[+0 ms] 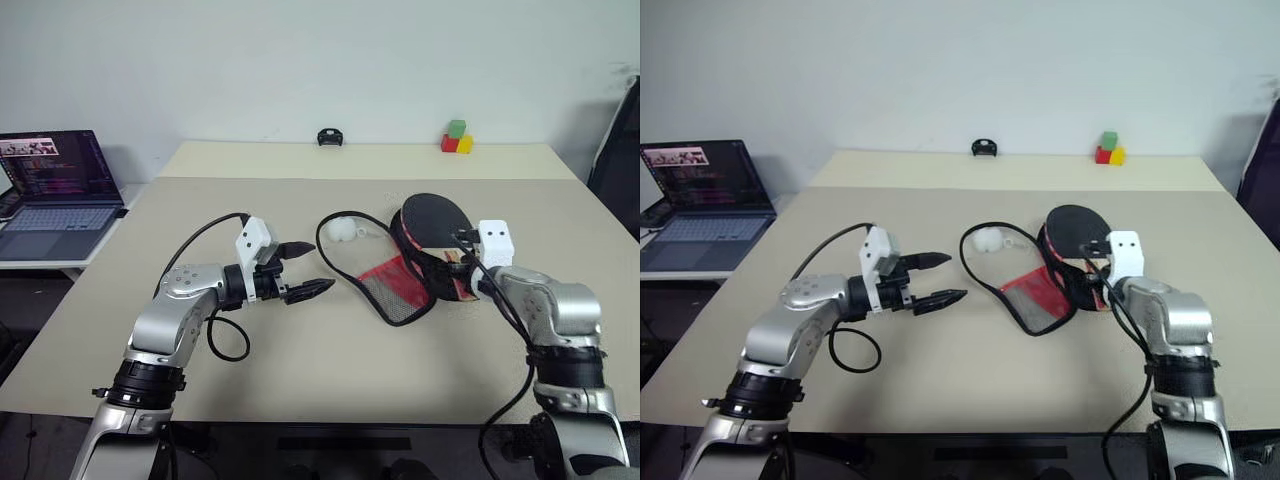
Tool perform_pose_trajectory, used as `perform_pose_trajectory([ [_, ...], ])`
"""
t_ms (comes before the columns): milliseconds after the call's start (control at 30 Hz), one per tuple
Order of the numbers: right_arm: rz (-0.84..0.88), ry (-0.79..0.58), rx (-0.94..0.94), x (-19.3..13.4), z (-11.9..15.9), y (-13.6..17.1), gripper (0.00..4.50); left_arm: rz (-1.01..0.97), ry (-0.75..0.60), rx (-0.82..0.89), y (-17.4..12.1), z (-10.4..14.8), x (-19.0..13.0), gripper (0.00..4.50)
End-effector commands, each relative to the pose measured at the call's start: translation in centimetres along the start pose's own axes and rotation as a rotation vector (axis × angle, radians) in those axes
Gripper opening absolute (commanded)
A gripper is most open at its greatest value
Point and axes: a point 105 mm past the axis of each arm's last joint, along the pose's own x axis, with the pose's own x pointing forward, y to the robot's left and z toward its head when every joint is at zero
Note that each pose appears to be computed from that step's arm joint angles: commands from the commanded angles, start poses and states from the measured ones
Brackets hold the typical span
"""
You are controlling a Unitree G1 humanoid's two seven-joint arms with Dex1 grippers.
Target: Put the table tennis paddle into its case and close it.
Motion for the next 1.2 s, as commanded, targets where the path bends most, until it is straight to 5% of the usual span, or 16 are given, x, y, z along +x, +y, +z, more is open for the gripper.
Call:
perform_pose_trajectory([
  [33,-0.004,-0.093,-0.031,0.6,2.6,0.1,1.08,0.007,-0.032,0.048,0.0,1.4,-0.4,4.5],
  [533,0.001,-0.06,-0.014,2.4,2.1,0.8,1.08,0.015,-0.027,0.046,-0.2,1.2,-0.7,4.5],
  [867,-0.053,-0.08,-0.022,1.9,2.4,-0.3,4.48,0.02,-0.028,0.046,-0.1,1.2,-0.7,4.5],
  [1200,-0.034,-0.034,-0.042,1.7,0.7,-0.1,4.48,0.015,-0.029,0.044,-0.2,1.1,-0.5,4.5],
])
